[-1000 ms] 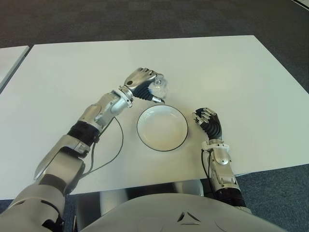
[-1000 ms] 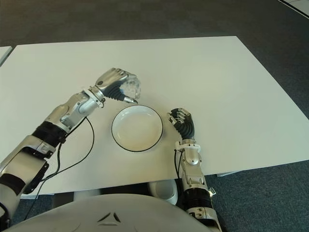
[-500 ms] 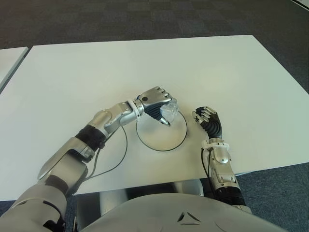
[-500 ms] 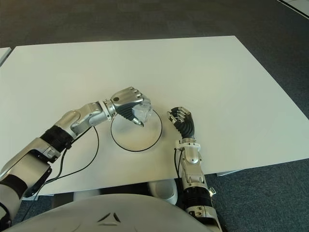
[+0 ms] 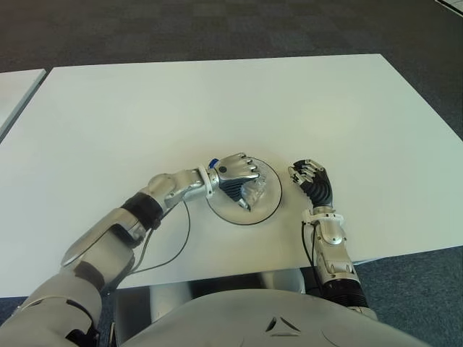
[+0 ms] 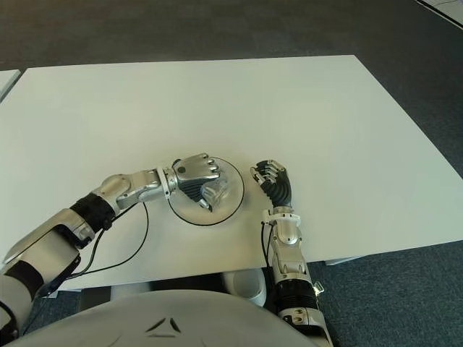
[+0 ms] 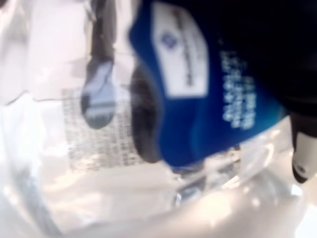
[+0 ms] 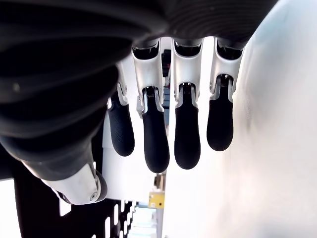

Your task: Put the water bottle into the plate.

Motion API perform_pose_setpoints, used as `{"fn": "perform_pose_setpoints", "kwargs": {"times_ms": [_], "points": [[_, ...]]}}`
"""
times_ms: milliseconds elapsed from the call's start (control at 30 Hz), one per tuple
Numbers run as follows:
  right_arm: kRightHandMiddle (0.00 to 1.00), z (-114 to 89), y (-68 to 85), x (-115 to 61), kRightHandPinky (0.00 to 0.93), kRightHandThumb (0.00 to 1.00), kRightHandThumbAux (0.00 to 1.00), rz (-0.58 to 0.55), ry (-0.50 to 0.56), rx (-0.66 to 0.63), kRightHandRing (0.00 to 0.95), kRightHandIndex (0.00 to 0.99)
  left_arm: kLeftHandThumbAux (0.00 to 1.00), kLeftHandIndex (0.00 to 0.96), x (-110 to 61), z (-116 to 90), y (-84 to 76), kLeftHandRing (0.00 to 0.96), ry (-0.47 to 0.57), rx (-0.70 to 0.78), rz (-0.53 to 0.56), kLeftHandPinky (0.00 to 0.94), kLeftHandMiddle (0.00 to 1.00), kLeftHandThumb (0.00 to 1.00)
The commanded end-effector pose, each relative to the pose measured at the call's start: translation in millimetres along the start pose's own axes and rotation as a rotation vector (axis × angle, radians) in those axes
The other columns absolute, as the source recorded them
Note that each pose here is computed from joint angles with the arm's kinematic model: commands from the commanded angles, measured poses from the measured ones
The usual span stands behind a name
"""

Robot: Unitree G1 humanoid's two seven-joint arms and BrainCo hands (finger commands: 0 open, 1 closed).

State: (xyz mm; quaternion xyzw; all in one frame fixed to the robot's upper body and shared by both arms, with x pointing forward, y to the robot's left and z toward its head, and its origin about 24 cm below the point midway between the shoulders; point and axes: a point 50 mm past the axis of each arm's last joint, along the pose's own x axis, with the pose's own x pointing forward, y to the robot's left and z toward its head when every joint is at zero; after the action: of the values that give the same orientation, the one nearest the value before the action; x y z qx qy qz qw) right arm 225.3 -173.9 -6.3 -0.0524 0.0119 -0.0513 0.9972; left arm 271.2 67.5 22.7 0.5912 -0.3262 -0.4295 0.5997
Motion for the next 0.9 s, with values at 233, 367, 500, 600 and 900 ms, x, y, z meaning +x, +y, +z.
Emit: {"fn": "perform_pose_setpoints", "kwargs": {"times_ms": [233, 367, 500, 600, 900], "points": [[0.528, -4, 0.4, -1.8, 0.521, 0.704, 0.73, 0.001, 0.026, 0.003, 0.529, 0.429, 0.67, 0.396, -3.2, 10, -40.1, 0.861, -0.035, 0.017, -0.124, 0.869, 0.546, 0.85], [0.526, -4, 0.4, -1.8, 0.52, 0.704, 0.729, 0.001, 0.027, 0.003, 0.527, 0.429, 0.67, 0.397, -2.7, 11, -44.5, 0.862, -0.035, 0.02, -0.113, 0.873, 0.549, 0.85], [0.526, -4, 0.7, -1.8, 0.519, 0.704, 0.729, 0.002, 0.027, 0.003, 0.526, 0.429, 0.67, 0.397, -2.7, 11, -47.2, 0.859, -0.035, 0.022, -0.103, 0.863, 0.549, 0.849], [0.526, -4, 0.6, -2.0, 0.519, 0.704, 0.729, 0.002, 0.027, 0.002, 0.525, 0.43, 0.668, 0.404, -3.0, 11, -48.9, 0.809, -0.037, 0.023, -0.101, 0.796, 0.566, 0.851], [0.531, -4, 0.8, -2.7, 0.515, 0.705, 0.728, 0.003, 0.028, -0.001, 0.526, 0.43, 0.674, 0.377, -4.0, 13, -49.0, 0.564, -0.094, 0.039, -0.104, 0.55, 0.533, 0.834]]}}
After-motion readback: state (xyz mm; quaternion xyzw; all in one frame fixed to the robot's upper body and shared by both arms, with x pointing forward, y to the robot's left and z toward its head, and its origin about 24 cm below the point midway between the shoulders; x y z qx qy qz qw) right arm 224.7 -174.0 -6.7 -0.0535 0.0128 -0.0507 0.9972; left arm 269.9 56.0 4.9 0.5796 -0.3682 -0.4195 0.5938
